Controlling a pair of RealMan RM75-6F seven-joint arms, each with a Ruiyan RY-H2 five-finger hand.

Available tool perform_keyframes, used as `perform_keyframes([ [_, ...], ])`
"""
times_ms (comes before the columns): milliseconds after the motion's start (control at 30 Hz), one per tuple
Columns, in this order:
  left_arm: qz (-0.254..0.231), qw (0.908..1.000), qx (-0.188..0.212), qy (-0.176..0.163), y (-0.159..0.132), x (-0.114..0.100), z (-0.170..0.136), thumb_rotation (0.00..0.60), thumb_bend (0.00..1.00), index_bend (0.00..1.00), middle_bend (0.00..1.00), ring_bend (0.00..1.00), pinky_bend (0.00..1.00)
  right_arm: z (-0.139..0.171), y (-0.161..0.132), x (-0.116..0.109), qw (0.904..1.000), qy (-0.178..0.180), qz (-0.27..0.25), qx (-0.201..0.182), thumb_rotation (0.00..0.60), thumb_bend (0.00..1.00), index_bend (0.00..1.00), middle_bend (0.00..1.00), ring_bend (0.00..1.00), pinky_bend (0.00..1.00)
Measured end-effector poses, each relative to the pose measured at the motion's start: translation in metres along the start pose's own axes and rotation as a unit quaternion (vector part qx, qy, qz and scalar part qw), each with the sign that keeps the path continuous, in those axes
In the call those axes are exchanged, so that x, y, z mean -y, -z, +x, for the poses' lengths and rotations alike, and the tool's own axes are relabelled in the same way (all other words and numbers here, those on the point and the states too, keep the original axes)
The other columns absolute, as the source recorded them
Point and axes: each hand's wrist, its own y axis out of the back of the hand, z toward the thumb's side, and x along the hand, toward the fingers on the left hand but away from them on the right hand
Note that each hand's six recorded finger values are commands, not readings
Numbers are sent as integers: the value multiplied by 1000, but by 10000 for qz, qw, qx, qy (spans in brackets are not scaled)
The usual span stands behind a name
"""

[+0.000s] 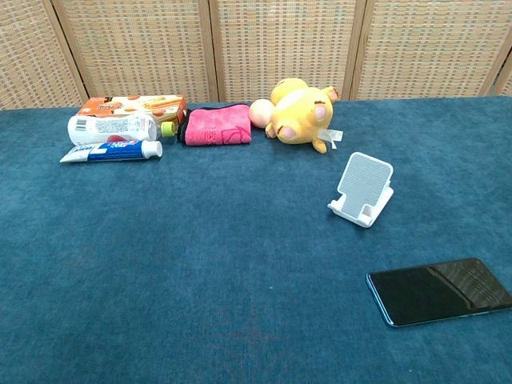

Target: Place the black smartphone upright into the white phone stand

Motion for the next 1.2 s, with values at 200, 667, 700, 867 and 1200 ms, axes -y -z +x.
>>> perform_keyframes([
  [200, -5, 10000, -14, -13, 1, 0, -1, 600, 0, 0, 0, 0, 0, 1, -2, 0, 10000, -21, -13, -72, 600, 0, 0, 0, 0, 0],
  [667, -43, 9999, -79, -108, 2, -4, -2, 600, 0, 0, 0, 0, 0, -18, -48, 43, 9852, -1127, -191, -1276, 600, 0, 58, 76, 1, 119],
  [700, -32, 9999, -107, -108, 3, -3, -1, 600, 0, 0, 0, 0, 0, -22, -57, 51, 9813, -1283, -153, -1425, 600, 0, 63, 81, 2, 123],
  [867, 30, 9998, -179, -8, 5, 3, 5, 600, 0, 0, 0, 0, 0, -37, -96, 81, 9684, -1632, -42, -1884, 600, 0, 126, 137, 49, 156],
  [1200, 19, 9997, -236, -1, 5, 2, 8, 600, 0, 0, 0, 0, 0, -50, -124, 104, 9634, -1576, 274, -2153, 600, 1, 289, 259, 200, 289],
])
